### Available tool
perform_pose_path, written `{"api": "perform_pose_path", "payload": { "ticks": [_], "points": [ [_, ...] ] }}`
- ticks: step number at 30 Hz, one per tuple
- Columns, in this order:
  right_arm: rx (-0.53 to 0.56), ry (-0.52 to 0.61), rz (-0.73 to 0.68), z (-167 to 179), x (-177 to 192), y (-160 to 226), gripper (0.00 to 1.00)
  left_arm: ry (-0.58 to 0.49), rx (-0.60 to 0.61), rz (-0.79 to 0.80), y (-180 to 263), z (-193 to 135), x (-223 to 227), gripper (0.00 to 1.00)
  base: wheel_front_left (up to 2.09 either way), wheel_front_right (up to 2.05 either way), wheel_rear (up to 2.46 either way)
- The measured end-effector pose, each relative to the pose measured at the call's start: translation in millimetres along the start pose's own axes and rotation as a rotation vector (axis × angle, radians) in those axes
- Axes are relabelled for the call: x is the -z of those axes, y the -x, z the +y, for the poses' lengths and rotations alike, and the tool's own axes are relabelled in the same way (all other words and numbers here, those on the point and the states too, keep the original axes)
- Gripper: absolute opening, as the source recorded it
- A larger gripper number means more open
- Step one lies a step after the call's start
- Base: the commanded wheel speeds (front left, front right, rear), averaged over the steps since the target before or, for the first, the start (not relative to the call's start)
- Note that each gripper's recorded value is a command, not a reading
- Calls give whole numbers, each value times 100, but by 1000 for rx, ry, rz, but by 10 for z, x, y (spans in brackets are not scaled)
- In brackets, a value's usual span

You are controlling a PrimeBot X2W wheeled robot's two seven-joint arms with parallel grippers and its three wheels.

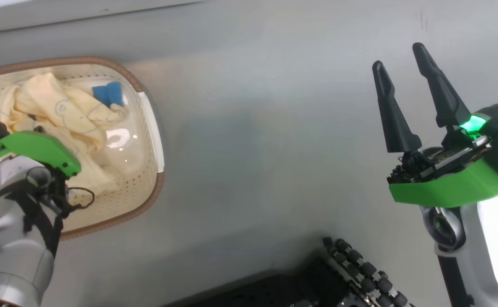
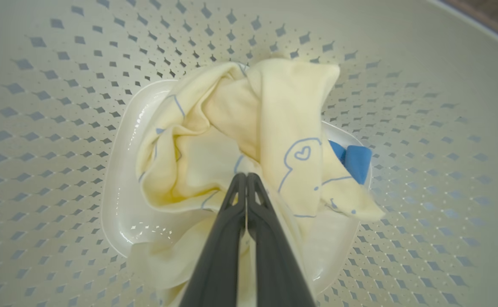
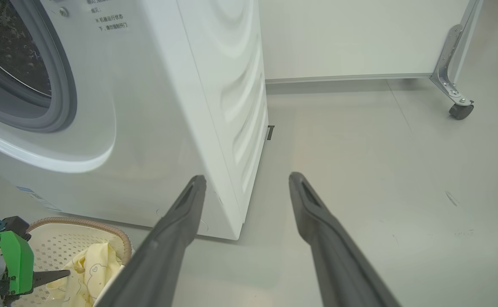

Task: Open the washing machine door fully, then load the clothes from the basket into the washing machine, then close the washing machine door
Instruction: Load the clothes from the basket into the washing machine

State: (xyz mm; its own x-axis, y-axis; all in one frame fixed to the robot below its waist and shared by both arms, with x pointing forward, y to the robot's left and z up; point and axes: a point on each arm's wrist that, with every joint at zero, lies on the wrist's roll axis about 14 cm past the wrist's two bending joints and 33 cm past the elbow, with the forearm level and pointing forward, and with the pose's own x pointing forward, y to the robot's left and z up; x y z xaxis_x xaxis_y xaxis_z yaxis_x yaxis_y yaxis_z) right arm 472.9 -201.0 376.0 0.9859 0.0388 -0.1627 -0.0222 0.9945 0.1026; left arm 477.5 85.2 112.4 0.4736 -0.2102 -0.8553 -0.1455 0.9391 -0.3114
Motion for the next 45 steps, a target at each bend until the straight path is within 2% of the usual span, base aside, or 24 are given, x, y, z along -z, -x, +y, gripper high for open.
{"api": "perform_pose_path", "payload": {
  "ticks": [11,18,26,35,45],
  "points": [
    [-18,18,-95,49,-438,69,100,-91,77,-264,522,-238,-630,0,0,0,0],
    [-29,21,-121,116,-642,211,100,-151,101,-521,1128,-456,-1175,0,0,0,0],
    [-45,32,-145,168,-836,370,100,-200,76,-703,1796,-442,-1343,0,0,0,0],
    [-52,54,-205,214,-1107,552,100,-269,75,-935,2629,-595,-1562,0,0,0,0],
    [-51,44,-263,274,-1336,725,100,-310,74,-1097,3328,-676,-1597,0,0,0,0]
  ]
}}
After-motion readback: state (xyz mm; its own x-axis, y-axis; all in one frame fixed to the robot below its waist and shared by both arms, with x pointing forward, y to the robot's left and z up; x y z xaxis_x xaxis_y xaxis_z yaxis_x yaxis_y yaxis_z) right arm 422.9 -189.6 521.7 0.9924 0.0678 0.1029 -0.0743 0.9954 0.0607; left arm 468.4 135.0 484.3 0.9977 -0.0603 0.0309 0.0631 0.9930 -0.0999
